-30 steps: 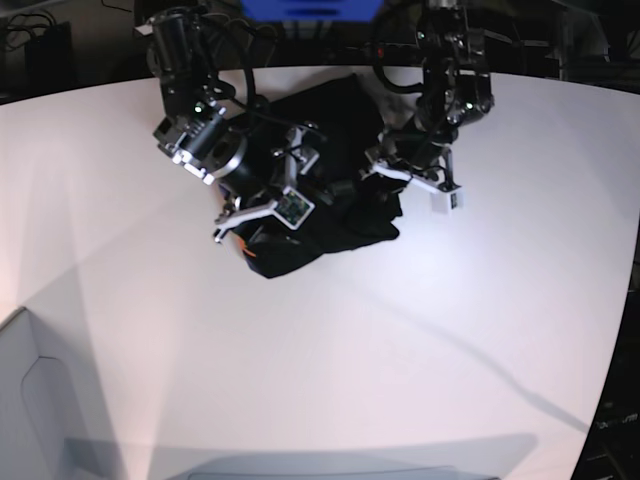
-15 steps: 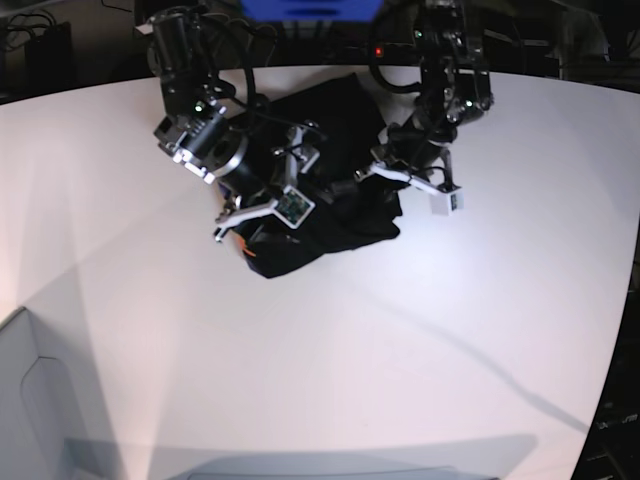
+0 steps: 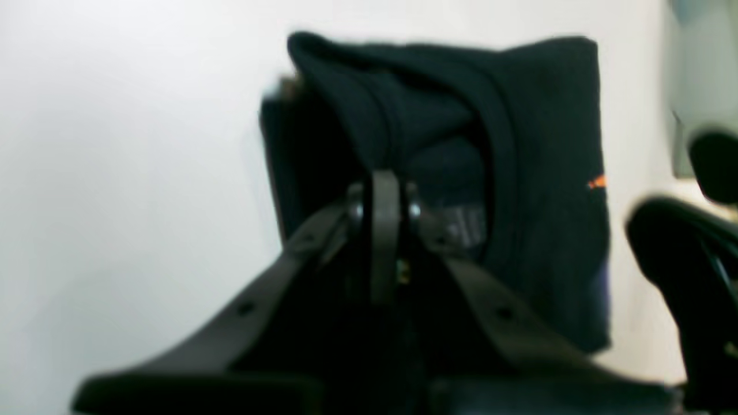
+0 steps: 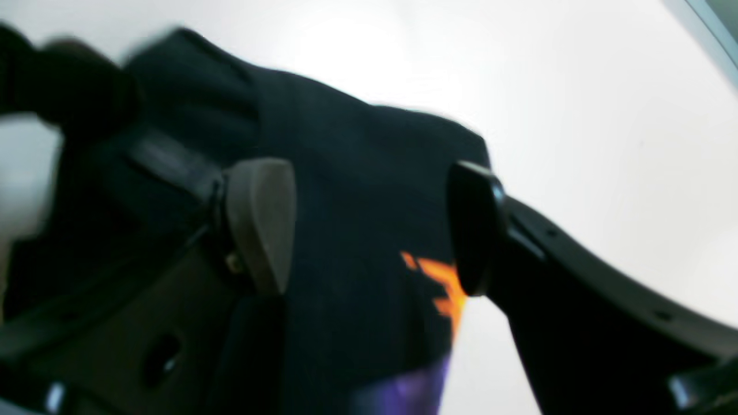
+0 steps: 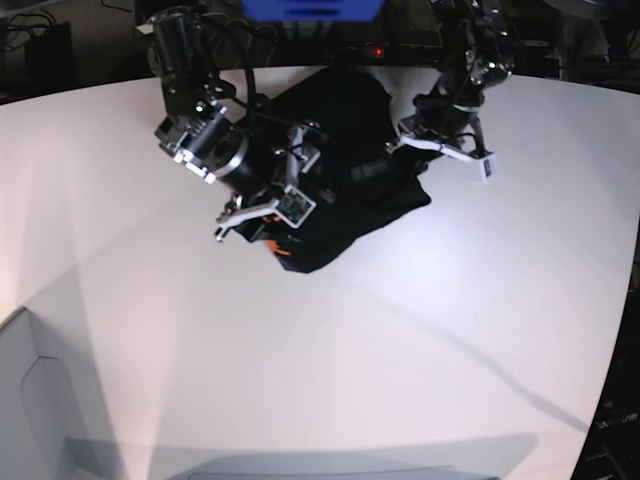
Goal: Fold the T-shirt properly
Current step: 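Grasp the bundle edge with the left gripper and fold it toward the right gripper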
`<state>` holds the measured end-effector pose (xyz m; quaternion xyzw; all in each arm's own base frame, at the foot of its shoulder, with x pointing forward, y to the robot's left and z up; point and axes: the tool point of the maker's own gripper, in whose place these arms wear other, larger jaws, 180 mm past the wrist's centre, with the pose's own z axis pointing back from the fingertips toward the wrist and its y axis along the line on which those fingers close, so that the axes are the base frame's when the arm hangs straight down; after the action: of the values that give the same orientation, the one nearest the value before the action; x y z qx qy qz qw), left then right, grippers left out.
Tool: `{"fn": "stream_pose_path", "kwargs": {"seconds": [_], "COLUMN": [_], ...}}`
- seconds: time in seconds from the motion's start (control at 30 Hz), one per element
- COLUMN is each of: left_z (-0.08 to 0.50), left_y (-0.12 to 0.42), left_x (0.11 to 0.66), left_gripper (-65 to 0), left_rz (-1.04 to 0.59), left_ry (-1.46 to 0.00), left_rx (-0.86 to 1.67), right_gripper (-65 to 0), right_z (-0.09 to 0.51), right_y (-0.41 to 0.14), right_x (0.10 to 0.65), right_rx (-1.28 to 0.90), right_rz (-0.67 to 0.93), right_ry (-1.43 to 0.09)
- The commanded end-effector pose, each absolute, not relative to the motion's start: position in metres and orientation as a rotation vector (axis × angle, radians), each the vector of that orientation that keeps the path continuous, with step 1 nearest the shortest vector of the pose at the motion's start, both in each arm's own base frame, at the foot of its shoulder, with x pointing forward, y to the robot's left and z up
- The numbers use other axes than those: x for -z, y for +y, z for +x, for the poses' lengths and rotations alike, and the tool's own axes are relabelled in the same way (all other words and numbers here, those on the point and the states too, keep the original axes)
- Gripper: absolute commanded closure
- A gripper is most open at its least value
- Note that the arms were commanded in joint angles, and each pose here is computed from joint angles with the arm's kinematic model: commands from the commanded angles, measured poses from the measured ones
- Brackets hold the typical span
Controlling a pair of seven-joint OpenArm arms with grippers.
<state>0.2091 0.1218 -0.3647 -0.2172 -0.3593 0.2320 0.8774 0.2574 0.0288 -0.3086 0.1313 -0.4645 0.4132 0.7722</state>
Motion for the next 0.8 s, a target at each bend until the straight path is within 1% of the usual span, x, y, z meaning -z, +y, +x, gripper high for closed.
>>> {"fn": "stream_pose_path", "kwargs": {"seconds": [0.0,0.23,0.57,0.63,0.67,0.7,0.77], "left_z": [0.212,0.203,0.183,0.183,0.18,0.179,0.182], "left_y": [0.121,0.117,0.127,0.127,0.127,0.127,0.127], "left_x": [0.36,0.38,0.414,0.414,0.415,0.414,0.407], "left_gripper": [0.0,0.0,-0.2,-3.9,-7.4,-12.0,-23.6], "left_rz": [-0.465,-0.464,-0.427,-0.426,-0.424,-0.424,-0.425], "left_ry": [-0.771,-0.703,-0.597,-0.597,-0.591,-0.592,-0.613], "left_rx": [-0.479,-0.489,-0.5,-0.499,-0.5,-0.499,-0.491], "right_gripper": [-41.9,-41.9,-41.9,-41.9,-41.9,-41.9,-41.9], "right_z": [0.26,0.26,0.262,0.262,0.262,0.262,0.262], "right_y": [0.036,0.036,0.035,0.036,0.036,0.036,0.037], "right_x": [0.295,0.294,0.293,0.293,0.293,0.293,0.292], "right_rx": [-0.903,-0.904,-0.903,-0.905,-0.905,-0.905,-0.904], "right_rz": [0.314,0.313,0.308,0.31,0.31,0.31,0.311], "right_ry": [-1.06,-1.061,-1.067,-1.067,-1.067,-1.067,-1.067]}}
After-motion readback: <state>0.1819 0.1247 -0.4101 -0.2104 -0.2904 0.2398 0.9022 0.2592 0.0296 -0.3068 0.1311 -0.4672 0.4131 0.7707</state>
